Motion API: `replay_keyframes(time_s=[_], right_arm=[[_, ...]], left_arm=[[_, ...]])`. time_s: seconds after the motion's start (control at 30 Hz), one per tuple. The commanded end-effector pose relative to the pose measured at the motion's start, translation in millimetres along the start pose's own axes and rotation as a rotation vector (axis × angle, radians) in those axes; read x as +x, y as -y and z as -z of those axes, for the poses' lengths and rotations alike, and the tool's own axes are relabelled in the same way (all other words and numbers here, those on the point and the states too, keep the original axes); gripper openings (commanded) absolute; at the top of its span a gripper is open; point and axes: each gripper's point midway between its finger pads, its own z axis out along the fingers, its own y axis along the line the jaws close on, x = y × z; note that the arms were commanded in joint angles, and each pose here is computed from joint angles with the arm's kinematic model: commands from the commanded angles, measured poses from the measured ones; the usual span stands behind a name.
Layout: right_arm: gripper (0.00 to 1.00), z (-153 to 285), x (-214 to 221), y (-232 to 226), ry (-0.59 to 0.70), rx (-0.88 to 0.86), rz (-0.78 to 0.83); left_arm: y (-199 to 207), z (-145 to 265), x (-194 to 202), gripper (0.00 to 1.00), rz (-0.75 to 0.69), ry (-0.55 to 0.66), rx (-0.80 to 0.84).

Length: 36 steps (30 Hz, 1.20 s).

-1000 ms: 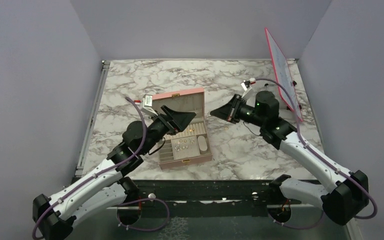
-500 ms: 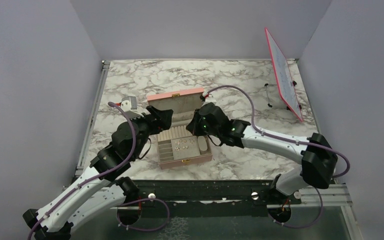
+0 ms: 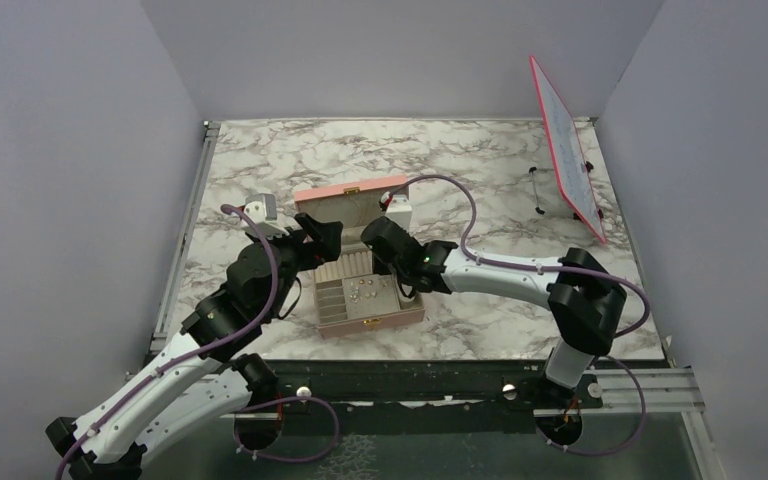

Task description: Organize the mixed jewelry

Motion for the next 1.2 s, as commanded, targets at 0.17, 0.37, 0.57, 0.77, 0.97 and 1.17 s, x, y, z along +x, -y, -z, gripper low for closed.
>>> replay_keyframes(time_s=[0.17,0.37,0.57,0.77,0.97,1.17], right_arm=[[0.01,-12,-5,5,0.043,0.093,0.022],[0.01,-14,4,2,0.007,0.076,0.012],[0.01,-14,11,4,-0.021,0.076,0.016],[0.01,-14,20,5,-0.050,0.065,0.016],[0.01,-17,26,9,-0.064,0.084,0.032],[0.01,-23,32,15,-0.081,0.119,0.059]], left_arm=[[-10,-1,0,0.85,-0.041,0.014,-0.036],[-12,-1,1,0.85,-0.048,0.013,-0.041],[-13,-1,3,0.85,-0.049,0.012,-0.042],[-14,-1,3,0.85,-0.050,0.011,-0.044],[-14,-1,4,0.85,-0.052,0.008,-0.044],[-13,0,4,0.85,-0.046,0.010,-0.040]])
